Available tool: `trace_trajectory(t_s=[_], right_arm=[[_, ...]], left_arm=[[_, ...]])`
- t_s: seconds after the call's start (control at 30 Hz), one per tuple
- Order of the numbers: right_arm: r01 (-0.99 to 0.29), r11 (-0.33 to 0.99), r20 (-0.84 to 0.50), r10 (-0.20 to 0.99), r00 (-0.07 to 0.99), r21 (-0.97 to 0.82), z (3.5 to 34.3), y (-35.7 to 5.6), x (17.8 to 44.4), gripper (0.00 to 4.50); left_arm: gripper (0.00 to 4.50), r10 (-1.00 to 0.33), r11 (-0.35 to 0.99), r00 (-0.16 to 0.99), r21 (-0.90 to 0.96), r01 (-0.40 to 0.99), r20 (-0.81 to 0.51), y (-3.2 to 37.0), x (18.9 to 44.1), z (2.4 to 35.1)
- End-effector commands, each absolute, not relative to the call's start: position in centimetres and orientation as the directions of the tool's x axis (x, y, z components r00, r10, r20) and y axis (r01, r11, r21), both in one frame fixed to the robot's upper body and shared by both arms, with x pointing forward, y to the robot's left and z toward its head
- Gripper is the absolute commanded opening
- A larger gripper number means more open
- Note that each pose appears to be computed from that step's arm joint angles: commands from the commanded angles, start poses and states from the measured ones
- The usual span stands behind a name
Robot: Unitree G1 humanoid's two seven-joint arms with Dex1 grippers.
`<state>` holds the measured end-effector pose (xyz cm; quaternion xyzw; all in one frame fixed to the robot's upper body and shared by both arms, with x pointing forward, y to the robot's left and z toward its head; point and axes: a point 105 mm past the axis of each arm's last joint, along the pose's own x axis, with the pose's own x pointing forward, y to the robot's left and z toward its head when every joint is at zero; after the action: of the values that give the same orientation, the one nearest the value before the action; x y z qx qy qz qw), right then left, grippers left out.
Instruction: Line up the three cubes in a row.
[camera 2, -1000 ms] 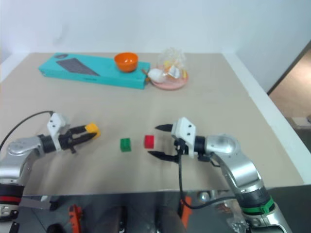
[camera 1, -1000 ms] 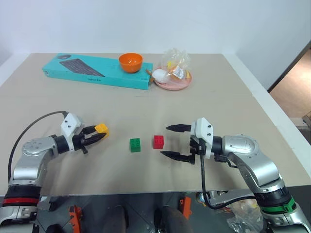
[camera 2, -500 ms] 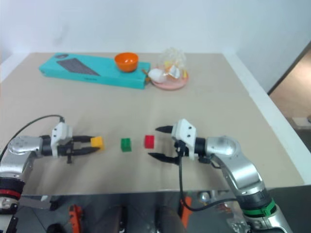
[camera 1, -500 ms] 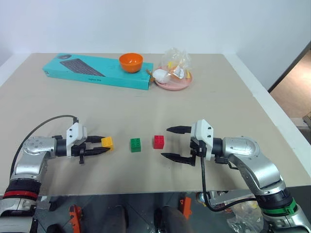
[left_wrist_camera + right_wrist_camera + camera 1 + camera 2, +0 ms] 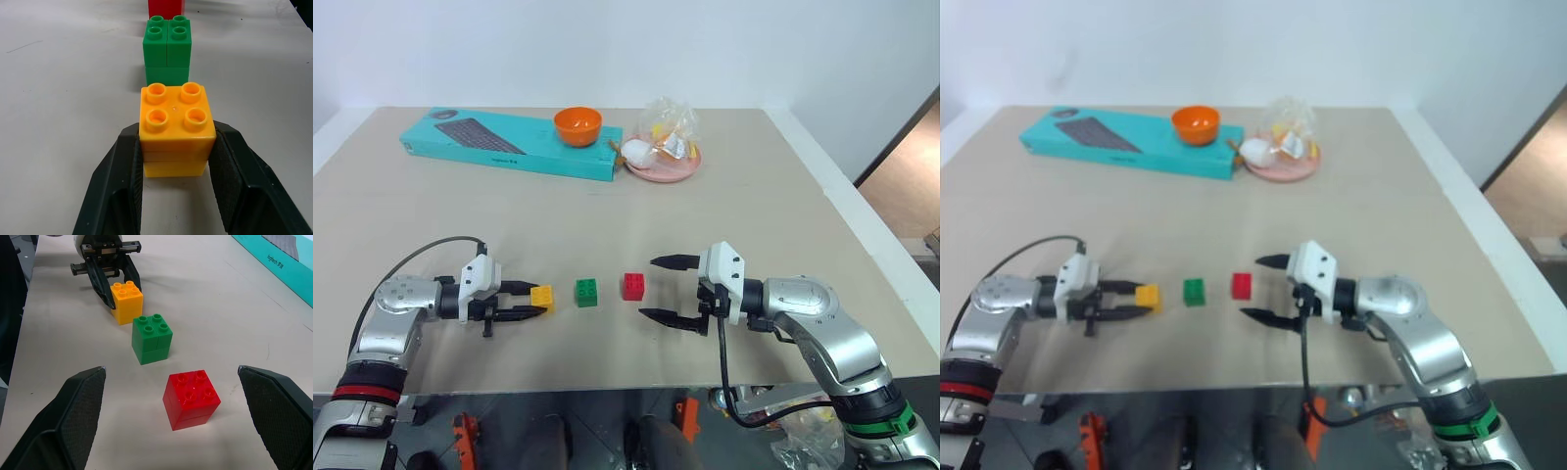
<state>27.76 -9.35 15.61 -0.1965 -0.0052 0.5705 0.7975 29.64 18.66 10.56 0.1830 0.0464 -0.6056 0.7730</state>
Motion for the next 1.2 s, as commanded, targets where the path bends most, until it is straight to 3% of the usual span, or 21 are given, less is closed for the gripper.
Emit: trace_trajectory(t_s=[0.03, 0.1, 0.17, 0.33, 0.4, 0.6, 0.73, 0.87, 1.03, 1.2], right_arm=[[-0.894, 0.267, -0.189, 0.918, 0.350, -0.359, 16.8, -9.4, 27.5, 4.50], [-0.895, 0.267, -0.190, 0.917, 0.350, -0.358, 16.8, -9.4, 27.5, 4.50], [-0.895, 0.268, -0.191, 0.917, 0.351, -0.357, 16.8, -9.5, 27.6, 4.50], [-0.893, 0.274, -0.189, 0.915, 0.356, -0.356, 16.8, -9.7, 27.6, 4.50], [-0.892, 0.278, -0.186, 0.915, 0.359, -0.356, 16.9, -9.8, 27.6, 4.50], [-0.889, 0.286, -0.175, 0.915, 0.364, -0.357, 17.3, -10.0, 27.6, 4.50], [-0.884, 0.287, -0.167, 0.915, 0.367, -0.368, 17.9, -10.2, 27.7, 4.50], [-0.877, 0.310, -0.126, 0.917, 0.377, -0.367, 19.0, -10.2, 28.5, 4.50], [-0.841, 0.418, -0.035, 0.889, 0.456, -0.345, 19.9, -10.6, 31.0, 4.50], [-0.822, 0.486, 0.010, 0.862, 0.506, -0.296, 20.4, -10.6, 32.8, 4.50]], left_arm=[[1.30, -0.902, 0.157, 0.235, 0.232, 0.960, -0.363, 18.9, 29.4, 9.8], [1.30, -0.892, 0.152, 0.234, 0.230, 0.961, -0.386, 19.2, 29.4, 9.5], [2.32, -0.885, 0.153, 0.236, 0.227, 0.962, -0.401, 19.5, 29.4, 9.4], [4.03, -0.887, 0.226, 0.293, 0.219, 0.949, -0.356, 20.2, 29.9, 11.2], [4.45, -0.889, 0.261, 0.319, 0.211, 0.942, -0.327, 20.4, 29.9, 12.6], [4.45, -0.886, 0.345, 0.384, 0.184, 0.920, -0.260, 20.6, 29.6, 15.7], [4.45, -0.888, 0.409, 0.432, 0.157, 0.899, -0.161, 20.1, 29.4, 19.8], [4.45, -0.854, 0.497, 0.517, 0.199, 0.845, -0.061, 18.6, 30.9, 22.3], [4.45, -0.773, 0.626, 0.633, 0.217, 0.748, 0.046, 16.4, 33.4, 21.8], [4.45, -0.728, 0.675, 0.684, 0.215, 0.706, 0.037, 14.5, 34.1, 19.3]])
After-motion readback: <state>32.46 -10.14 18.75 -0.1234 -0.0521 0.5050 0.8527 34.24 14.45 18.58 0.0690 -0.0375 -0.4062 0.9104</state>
